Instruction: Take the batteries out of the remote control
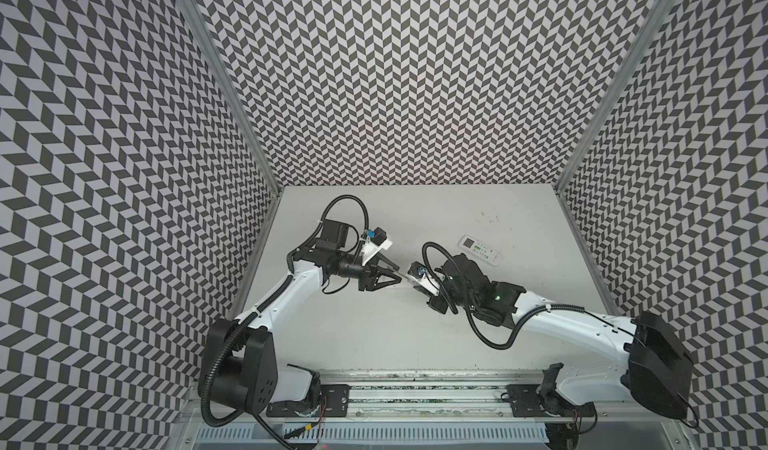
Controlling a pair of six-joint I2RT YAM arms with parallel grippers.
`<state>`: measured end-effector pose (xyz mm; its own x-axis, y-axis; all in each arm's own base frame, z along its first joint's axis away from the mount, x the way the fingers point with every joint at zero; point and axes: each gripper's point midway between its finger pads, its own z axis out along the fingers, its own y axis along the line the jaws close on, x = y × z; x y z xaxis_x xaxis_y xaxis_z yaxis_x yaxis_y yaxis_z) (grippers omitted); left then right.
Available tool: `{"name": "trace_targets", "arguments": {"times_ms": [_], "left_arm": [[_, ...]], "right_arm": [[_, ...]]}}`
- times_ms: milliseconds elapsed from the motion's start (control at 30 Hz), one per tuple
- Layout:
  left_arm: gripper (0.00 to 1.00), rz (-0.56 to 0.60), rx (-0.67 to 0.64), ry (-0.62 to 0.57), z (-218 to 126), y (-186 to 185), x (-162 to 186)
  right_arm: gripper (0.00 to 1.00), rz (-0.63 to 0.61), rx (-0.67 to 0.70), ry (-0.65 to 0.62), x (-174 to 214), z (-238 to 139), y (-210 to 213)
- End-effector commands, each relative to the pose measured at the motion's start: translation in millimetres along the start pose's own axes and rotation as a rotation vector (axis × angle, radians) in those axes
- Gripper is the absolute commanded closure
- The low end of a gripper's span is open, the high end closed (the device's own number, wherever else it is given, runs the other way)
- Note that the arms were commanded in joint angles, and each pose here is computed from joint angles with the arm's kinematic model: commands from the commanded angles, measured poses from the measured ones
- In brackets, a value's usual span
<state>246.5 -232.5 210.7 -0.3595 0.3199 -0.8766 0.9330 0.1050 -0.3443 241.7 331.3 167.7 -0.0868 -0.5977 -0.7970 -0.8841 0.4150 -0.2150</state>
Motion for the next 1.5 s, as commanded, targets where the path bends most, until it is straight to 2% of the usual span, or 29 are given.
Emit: {"name": "trace_targets", "arguments": {"times_ms": [0,100,200,367,433,567,667,800,933,1000,1067,1133,1300,1367,1467], "left_arm": [[0.66,0.003,0.034,-0.013,5,-3,1],[0.78,0.005,0.032,-0.010,6,-2,2],[0.98,0.001,0.028,-0.012,6,-1,0],[1.00,-0.002,-0.001,0.005,6,5,5],[1.00,0.000,-0.007,0.001,4,7,3],[1.00,-0.020,-0.017,-0.028,-3,12,-3],[1.00,-0.066,-0.001,-0.097,-16,13,-10],[1.00,-0.105,0.012,-0.169,-30,14,-24],[1.00,-0.122,0.013,-0.217,-40,17,-39],[1.00,-0.142,0.006,-0.237,-45,19,-44],[1.00,-0.170,-0.005,-0.262,-51,22,-50],[1.00,-0.233,-0.055,-0.293,-56,32,-55],[1.00,-0.312,-0.069,-0.358,-63,38,-63],[1.00,-0.315,-0.049,-0.376,-64,35,-68],[1.00,-0.292,-0.043,-0.395,-67,31,-75]], "right_arm": [[1.00,-0.025,0.007,-0.087,-28,-1,-5],[1.00,-0.028,-0.002,-0.094,-31,-1,-4],[1.00,-0.033,0.000,-0.088,-30,1,-5],[1.00,-0.023,0.013,-0.100,-34,-3,-7],[0.92,-0.008,0.025,-0.113,-36,-6,-9],[0.58,0.079,0.081,-0.155,-42,-16,-22],[0.43,0.162,0.101,-0.207,-49,-28,-30],[0.34,0.306,0.106,-0.332,-63,-49,-45],[0.32,0.535,0.114,-0.489,-73,-69,-75],[0.25,0.629,0.064,-0.550,-78,-78,-84],[0.17,0.691,-0.044,-0.625,-84,-87,-85],[0.15,0.785,-0.125,-0.697,-89,-92,-91],[0.16,0.887,-0.330,-0.712,-101,-75,-84],[0.16,0.900,-0.411,-0.708,-107,-68,-78],[0.16,0.949,-0.494,-0.765,-108,-68,-75]]}}
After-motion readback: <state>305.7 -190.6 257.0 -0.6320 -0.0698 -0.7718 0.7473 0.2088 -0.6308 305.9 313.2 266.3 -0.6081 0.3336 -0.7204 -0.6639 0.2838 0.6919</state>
